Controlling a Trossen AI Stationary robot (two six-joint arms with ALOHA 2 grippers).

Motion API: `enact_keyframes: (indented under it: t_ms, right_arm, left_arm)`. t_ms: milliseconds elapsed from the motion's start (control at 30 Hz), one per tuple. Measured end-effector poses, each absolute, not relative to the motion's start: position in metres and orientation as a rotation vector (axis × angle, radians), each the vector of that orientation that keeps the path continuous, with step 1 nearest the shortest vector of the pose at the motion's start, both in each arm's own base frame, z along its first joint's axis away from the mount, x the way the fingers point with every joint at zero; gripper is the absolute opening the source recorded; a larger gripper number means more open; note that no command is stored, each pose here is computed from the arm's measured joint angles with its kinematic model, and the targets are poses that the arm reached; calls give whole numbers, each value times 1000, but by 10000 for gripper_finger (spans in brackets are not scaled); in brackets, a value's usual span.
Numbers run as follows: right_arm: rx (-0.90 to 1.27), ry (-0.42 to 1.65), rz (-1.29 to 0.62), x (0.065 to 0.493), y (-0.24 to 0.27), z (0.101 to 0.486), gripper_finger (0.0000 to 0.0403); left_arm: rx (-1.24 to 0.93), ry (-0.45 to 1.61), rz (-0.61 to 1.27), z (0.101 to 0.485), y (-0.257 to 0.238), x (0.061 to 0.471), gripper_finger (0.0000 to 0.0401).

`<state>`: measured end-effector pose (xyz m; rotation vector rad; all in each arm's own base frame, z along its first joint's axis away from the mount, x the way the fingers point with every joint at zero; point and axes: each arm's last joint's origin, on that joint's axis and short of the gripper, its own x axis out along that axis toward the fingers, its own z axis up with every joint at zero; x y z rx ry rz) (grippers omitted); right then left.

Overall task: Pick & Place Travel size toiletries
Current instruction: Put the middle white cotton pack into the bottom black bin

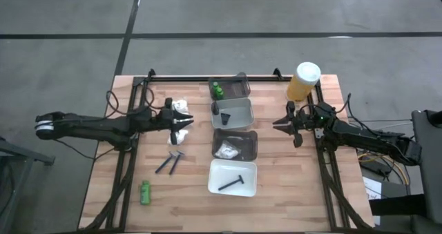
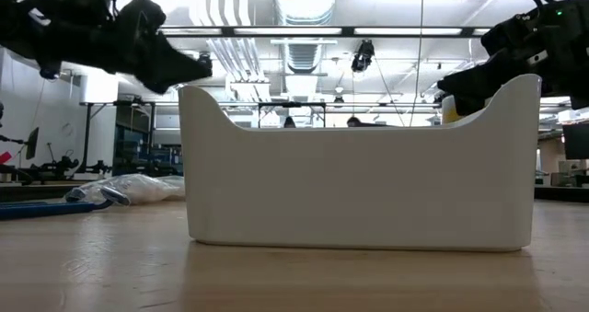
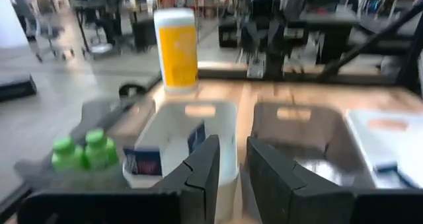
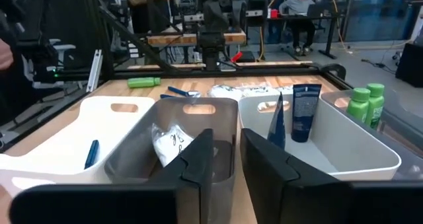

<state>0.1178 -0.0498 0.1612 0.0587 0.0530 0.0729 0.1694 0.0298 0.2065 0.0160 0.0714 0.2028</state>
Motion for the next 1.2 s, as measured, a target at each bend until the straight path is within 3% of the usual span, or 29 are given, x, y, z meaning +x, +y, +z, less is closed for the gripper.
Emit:
enact_keyframes:
  t_ms: [100,300,667,1200]
  right_arm:
    - [59,53,73,118,-50,161,86]
    - [59,53,73,118,-50,161,103]
    - [60,55,73,118,-50,161,132]
    - [60,55,73,118,-50,161,164]
  left_arm:
    - [19,168,255,197,31,168,83]
    - [-50,399,574,188,40,161,83]
    - [-187,726,691,193,48,149,83]
    - [-305,754,691,157,49,152,83]
